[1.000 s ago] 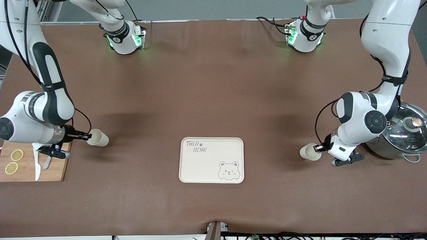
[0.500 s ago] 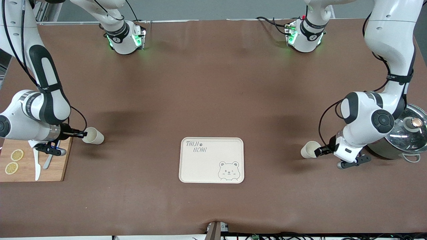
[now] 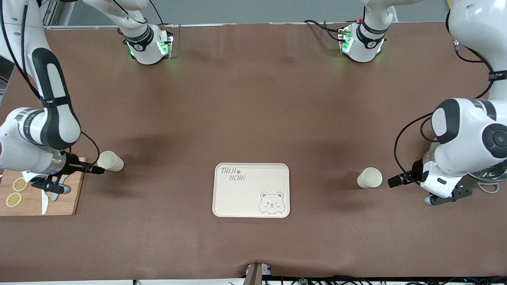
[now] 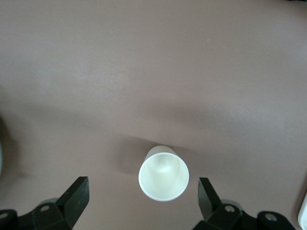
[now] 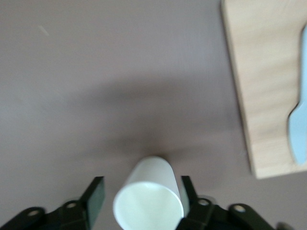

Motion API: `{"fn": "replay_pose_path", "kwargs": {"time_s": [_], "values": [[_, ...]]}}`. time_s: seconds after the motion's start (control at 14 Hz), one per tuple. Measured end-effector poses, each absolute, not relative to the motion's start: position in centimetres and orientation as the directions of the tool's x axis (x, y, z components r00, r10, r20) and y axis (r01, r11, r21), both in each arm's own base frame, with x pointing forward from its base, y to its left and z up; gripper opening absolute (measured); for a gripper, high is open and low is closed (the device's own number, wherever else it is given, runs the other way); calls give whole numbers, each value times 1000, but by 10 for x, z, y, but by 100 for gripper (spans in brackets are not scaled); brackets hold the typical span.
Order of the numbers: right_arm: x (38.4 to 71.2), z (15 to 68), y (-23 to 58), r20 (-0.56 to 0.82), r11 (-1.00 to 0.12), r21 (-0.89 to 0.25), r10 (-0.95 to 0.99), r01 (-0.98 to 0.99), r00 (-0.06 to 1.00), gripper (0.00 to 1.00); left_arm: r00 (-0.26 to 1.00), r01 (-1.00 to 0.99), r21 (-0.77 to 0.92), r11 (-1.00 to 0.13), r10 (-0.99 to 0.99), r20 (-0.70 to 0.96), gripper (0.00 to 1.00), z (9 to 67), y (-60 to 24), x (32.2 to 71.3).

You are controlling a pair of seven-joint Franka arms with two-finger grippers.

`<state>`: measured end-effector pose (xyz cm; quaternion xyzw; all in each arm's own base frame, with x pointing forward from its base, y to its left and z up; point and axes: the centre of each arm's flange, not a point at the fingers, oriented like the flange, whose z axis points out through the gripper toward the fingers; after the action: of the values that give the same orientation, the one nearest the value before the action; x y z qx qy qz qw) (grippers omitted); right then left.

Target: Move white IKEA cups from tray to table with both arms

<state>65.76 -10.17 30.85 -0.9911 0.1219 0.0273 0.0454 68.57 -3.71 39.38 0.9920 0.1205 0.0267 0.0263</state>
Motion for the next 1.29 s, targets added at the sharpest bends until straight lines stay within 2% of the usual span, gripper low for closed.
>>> {"fn": "replay_pose_path", "kwargs": {"time_s": [0.14,0.21,0.43,0.71,1.0,1.29], "values": [[678,374,-101,-19,-970,-95,-225,-226,974,96,976,209,51,-976,212,54,100,426,-37,678],[684,415,-101,-17,-971,-100,-215,-215,977,100,977,203,48,-978,206,58,100,444,-37,673],[678,516,-95,-28,-976,-107,-185,-187,982,100,977,206,32,-978,208,54,100,489,-31,653],[647,581,-76,-39,-982,-116,-148,-152,988,100,983,183,13,-983,183,34,100,532,-11,634],[602,609,-59,-23,-983,-121,-133,-135,991,100,984,179,5,-984,179,17,100,575,-11,620],[558,621,-47,-40,-987,-107,-115,-119,993,100,984,175,5,-985,175,23,100,586,-13,615]]}}
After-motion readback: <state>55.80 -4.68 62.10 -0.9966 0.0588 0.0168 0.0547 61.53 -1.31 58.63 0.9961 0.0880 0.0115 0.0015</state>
